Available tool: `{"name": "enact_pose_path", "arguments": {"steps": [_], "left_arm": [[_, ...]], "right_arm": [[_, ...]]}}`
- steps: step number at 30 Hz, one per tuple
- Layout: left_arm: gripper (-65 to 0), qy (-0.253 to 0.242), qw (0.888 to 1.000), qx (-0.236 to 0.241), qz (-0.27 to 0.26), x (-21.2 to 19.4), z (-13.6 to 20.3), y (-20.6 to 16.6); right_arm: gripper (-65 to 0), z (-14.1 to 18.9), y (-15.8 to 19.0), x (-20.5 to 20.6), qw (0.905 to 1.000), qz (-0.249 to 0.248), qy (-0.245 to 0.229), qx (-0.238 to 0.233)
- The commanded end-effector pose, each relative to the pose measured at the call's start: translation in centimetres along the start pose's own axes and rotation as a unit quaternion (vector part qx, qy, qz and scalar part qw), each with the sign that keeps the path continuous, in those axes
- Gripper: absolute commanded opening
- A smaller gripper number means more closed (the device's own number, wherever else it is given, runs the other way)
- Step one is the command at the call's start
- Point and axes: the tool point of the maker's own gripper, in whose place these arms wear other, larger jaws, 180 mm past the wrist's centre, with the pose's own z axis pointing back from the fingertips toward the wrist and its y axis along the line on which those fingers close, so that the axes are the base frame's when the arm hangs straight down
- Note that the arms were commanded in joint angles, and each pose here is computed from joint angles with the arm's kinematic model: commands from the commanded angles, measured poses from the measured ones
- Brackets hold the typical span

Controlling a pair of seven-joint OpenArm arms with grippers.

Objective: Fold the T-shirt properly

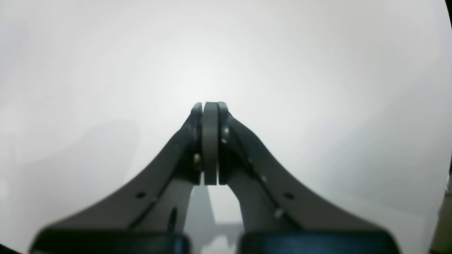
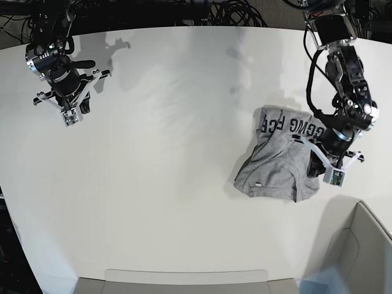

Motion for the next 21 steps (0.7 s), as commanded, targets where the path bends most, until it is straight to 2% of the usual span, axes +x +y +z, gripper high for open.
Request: {"name": "enact_pose_path", "arguments": {"steps": [1, 6, 11, 16, 21], "left_arm": [[-65.0, -0.009, 1.0, 0.013, -0.01, 0.4, 1.3, 0.5], [-65.0, 0.041, 0.999, 0.023, -0.027, -4.3, 5.4, -0.5], [-65.0, 0.121, 0.992, 0.037, 0.009, -11.4, 8.6, -0.4], [-65.0, 0.131, 0.991, 0.017, 0.025, -15.7, 11.9, -2.6], [-65.0, 0.143, 0.988, 0.006, 0.053, -19.2, 15.5, -4.9]], "right_arm": [[-65.0, 0.4, 0.2, -0.1, 1.0, 0.006, -0.005, 0.003], [-65.0, 1.6, 2.5, -4.2, 0.999, -0.029, 0.024, 0.023], [-65.0, 3.7, 4.5, -7.8, 0.9974, -0.055, 0.026, 0.038], [-65.0, 5.7, 7.4, -9.3, 0.9932, -0.104, 0.001, 0.052], [-65.0, 7.2, 9.0, -11.1, 0.9891, -0.135, 0.013, 0.056]]}}
